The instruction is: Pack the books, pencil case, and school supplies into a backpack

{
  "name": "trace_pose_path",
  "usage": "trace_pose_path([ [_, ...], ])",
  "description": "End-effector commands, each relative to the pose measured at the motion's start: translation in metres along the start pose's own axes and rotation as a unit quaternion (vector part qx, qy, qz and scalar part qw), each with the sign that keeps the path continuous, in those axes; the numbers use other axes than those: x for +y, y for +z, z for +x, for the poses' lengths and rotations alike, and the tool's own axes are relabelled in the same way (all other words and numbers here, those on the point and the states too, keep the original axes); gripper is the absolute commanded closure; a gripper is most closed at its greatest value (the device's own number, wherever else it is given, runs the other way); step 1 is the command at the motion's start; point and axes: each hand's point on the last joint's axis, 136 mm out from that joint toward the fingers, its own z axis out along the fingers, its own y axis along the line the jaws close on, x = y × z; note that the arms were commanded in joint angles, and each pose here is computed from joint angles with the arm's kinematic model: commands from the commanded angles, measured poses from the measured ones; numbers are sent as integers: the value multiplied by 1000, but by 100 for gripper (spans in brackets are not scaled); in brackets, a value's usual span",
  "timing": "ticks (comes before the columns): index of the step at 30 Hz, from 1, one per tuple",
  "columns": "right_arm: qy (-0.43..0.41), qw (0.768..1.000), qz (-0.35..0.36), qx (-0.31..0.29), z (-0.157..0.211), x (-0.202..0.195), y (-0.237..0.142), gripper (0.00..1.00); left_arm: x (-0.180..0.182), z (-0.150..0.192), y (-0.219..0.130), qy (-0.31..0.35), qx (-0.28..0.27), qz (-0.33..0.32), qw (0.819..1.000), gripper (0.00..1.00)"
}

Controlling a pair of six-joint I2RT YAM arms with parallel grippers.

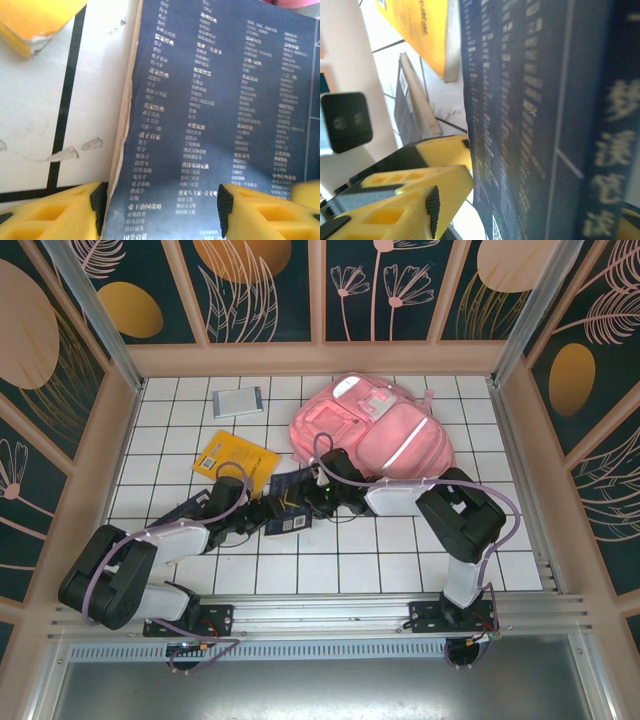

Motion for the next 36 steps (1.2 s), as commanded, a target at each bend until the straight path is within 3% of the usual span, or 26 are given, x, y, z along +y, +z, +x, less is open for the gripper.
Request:
trace_pose_path([
  [1,-3,999,35,-24,-7,-21,-2,55,8,0,-8,7,-12,-22,1000,40],
  [5,-5,998,45,-32,-8,-28,-1,84,3,-15,-25,16,-56,-38,998,40],
  [9,-32,998,37,-48,-10,-19,-9,100,-20,-34,-47,43,-91,-36,994,39],
  [14,-111,990,5,-83,-14,31,-39,100,-70,-60,-69,112,-106,-28,988,35],
  [18,-130,978,49,-154,-39,58,-91,100,-111,-88,-90,169,-134,-33,976,33],
  [21,-118,953,90,-265,-61,62,-163,100,-151,-105,-97,207,-149,-28,966,32],
  [25,-24,908,163,-384,-88,25,-272,100,-196,-107,-75,261,-140,-38,954,28],
  [31,27,817,217,-533,-81,-14,-412,100,-256,-74,-2,348,-95,-60,931,25],
  [36,53,764,250,-592,-64,-31,-469,100,-289,-35,68,428,-67,-110,895,23],
])
